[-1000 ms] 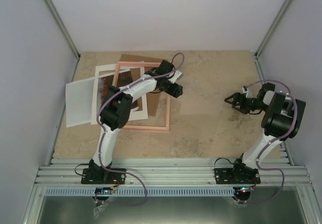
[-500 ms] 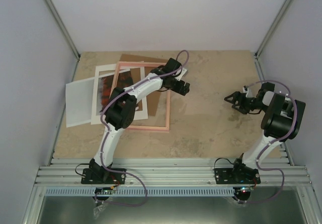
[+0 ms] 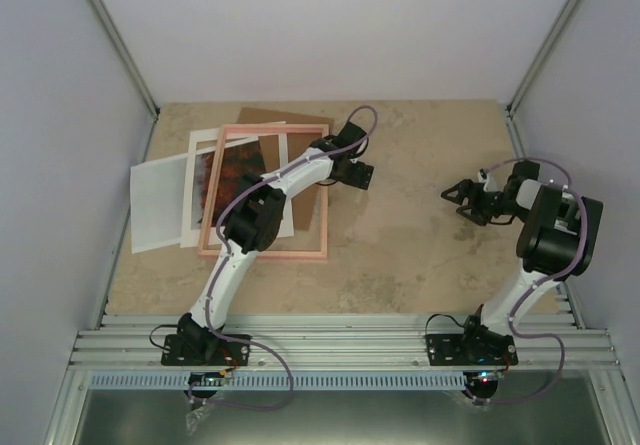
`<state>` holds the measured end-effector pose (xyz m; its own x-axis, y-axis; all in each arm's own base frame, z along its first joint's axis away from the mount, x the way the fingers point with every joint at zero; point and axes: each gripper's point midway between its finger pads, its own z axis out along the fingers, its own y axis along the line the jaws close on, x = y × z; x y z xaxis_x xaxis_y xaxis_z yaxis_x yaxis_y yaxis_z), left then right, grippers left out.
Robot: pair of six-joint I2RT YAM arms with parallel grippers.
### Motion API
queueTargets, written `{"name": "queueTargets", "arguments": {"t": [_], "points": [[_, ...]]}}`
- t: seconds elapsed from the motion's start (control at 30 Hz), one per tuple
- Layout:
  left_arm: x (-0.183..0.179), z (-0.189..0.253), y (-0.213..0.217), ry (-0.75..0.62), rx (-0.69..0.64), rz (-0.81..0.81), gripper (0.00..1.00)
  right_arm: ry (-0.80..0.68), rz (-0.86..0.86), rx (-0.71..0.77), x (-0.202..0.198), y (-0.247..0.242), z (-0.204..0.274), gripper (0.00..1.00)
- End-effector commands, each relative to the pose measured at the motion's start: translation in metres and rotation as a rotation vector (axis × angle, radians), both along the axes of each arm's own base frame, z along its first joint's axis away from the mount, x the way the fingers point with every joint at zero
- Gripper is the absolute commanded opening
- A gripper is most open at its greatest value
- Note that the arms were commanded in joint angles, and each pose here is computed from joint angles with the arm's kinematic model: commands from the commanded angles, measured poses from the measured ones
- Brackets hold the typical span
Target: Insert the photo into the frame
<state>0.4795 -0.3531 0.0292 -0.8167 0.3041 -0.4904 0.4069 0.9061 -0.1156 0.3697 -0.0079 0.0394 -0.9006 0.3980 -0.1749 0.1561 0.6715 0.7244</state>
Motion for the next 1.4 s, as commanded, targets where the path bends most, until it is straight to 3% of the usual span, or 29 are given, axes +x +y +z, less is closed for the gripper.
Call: {"name": "queueTargets", "arguments": {"t": [0.0,0.2,0.5,0.8,0.97,1.1,1.2,1.37], "points": [[-0.018,-0.042,0.027,0.101,0.127,0.065,0.99,0.225,0.015,-0.069,-0.03,0.013,-0.053,0.89],[-0.052,-0.057,0.005,0.251,-0.005,-0.021,0.93,0.227,0.052,-0.005,-0.019,0.034,-0.06,0.87],[-0.07,-0.076,-0.003,0.335,-0.064,-0.068,0.92,0.107,0.085,0.233,0.015,0.066,-0.034,0.86],[-0.08,-0.078,-0.017,0.386,-0.147,-0.101,0.93,0.045,0.134,0.28,0.027,0.091,-0.023,0.97],[-0.078,-0.077,-0.019,0.387,-0.161,-0.098,0.94,-0.039,0.179,0.336,0.033,0.102,0.001,0.98],[-0.076,-0.076,-0.02,0.381,-0.163,-0.093,0.94,-0.106,0.234,0.293,0.036,0.115,0.02,0.98],[-0.074,-0.074,-0.021,0.373,-0.169,-0.092,0.94,-0.07,0.262,0.173,0.035,0.122,0.006,0.98],[-0.07,-0.059,-0.025,0.335,-0.198,-0.114,0.94,0.02,0.242,0.161,0.029,0.116,-0.011,0.85]]}}
